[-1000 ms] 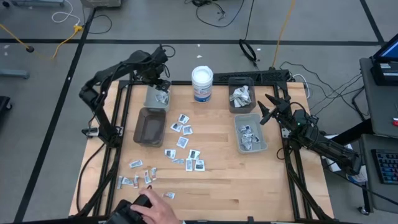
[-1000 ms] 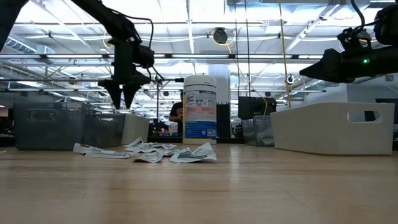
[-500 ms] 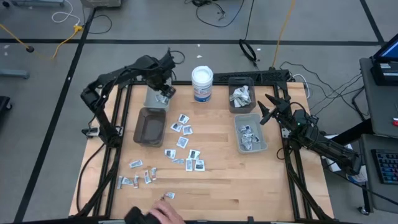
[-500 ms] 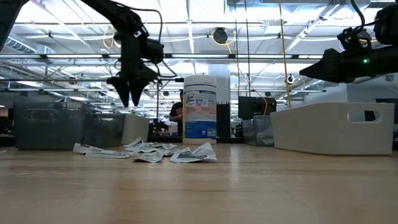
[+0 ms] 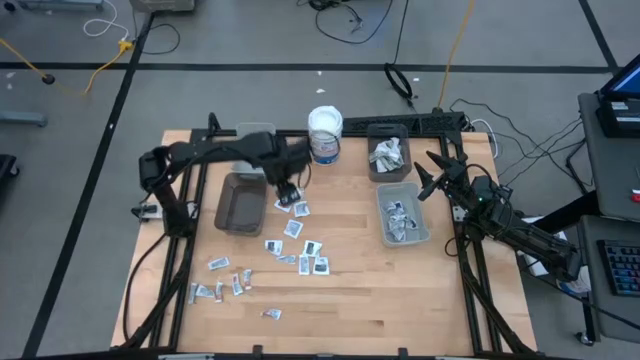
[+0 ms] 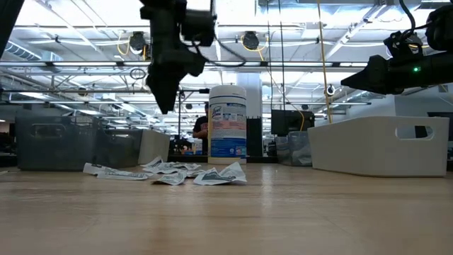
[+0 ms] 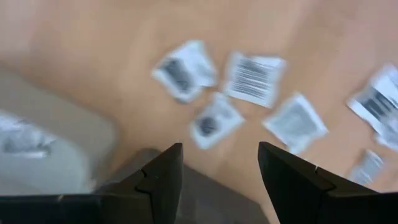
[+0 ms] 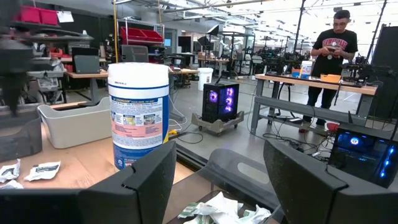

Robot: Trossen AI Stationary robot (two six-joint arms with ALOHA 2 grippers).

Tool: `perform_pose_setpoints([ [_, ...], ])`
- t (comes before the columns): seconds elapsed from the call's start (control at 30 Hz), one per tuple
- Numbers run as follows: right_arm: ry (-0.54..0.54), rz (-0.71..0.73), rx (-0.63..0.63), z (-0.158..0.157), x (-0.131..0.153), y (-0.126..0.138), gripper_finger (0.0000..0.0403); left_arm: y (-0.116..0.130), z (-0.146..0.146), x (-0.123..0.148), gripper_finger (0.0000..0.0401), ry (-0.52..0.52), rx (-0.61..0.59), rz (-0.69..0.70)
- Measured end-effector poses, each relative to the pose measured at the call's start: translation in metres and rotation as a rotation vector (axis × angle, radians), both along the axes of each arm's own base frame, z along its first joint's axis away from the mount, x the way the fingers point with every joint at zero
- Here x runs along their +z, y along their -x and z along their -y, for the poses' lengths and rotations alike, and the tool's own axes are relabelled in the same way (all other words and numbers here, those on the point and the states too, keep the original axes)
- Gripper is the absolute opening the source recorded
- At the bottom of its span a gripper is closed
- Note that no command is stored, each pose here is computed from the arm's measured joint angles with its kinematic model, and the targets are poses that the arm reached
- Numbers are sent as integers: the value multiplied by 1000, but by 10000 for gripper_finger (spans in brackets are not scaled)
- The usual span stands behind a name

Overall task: Pick & Place First Aid Supplies
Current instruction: Put the gray towelette pack into the left gray bin

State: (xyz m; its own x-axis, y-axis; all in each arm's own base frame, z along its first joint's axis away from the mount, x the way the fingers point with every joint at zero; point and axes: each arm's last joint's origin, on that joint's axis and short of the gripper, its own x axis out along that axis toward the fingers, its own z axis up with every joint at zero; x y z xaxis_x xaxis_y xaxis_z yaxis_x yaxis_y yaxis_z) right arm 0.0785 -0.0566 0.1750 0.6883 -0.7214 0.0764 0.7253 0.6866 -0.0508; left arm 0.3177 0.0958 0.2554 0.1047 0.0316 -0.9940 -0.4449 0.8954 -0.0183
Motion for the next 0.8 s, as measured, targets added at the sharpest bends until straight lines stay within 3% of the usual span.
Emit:
perform_pose_setpoints([
  [0.4, 0, 0, -1, 0, 0, 0, 238, -13, 125, 0, 214, -12, -499, 1],
  [0.6, 0, 0, 0, 0, 0, 0, 238, -9, 162, 0, 214, -7, -589, 10],
  [0.8, 0, 0, 0, 0, 0, 0, 238, -26, 177, -8, 214, 23, -613, 148],
])
